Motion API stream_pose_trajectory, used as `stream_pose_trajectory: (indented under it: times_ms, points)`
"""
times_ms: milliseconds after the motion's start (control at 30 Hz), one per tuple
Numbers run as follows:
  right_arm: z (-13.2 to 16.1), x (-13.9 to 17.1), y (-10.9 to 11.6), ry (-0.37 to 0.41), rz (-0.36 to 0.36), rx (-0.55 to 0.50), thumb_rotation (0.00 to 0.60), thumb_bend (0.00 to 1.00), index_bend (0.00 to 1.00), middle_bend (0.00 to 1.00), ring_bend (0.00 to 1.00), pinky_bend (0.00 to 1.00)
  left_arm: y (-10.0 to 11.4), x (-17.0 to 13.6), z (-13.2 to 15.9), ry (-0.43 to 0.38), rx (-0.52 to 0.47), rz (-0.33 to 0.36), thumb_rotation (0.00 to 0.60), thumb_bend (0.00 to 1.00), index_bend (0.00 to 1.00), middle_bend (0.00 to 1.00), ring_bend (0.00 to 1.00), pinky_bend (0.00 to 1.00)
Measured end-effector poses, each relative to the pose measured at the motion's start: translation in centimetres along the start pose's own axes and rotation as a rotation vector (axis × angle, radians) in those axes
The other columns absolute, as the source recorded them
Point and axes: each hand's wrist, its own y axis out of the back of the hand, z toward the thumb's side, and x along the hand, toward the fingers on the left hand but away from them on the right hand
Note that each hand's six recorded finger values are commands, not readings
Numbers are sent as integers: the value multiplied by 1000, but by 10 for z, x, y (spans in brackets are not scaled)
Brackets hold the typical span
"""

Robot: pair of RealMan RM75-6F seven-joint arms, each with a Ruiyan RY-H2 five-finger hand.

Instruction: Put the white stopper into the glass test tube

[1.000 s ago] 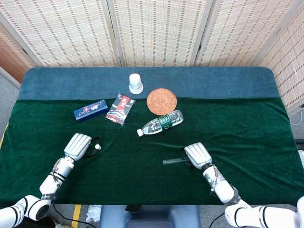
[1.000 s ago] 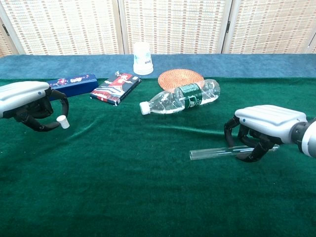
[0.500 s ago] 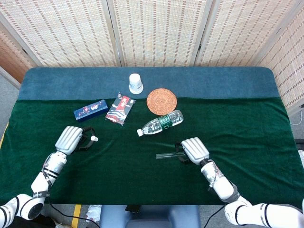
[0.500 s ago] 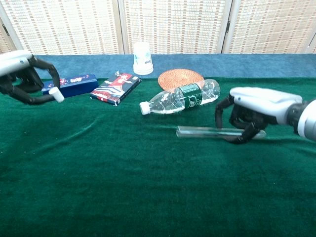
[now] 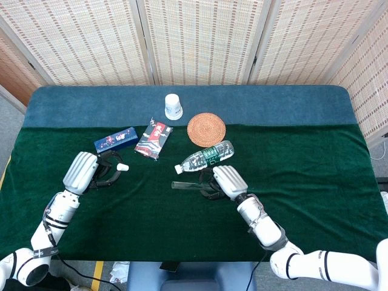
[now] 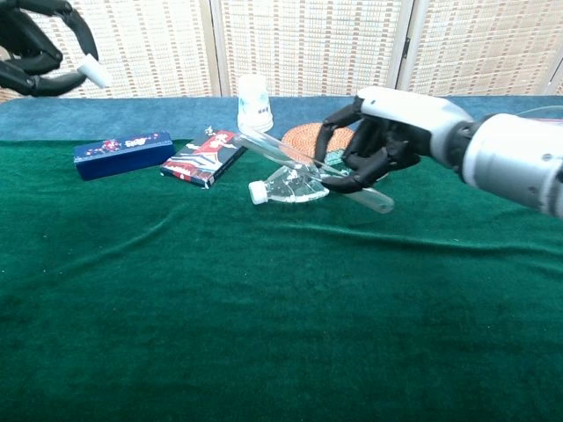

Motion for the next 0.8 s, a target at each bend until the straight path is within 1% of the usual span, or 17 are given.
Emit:
stream_pose_trajectory:
  times_ms: [167,333,533,800]
  points:
    - [16,-14,-10,7,-3,-86,600,588,862,964,1000,1000,2,1,19,-55,-11,9,600,560,566,988,927,837]
    - [26,-22,-20,12,4,-150,600,589,862,964,1000,1000,-5,1,32,-93,-1,-8,600,561,568,988,927,837]
    - [36,-30,-30,21,9,-194,600,589,863,964,1000,1000,-17,4,44,-130,15,-38,600,562,569,988,926,837]
    - [43,-34,-31,27,-14,-242,600,589,864,964,1000,1000,-23,3,56,-153,6,-24,600,563,571,988,926,837]
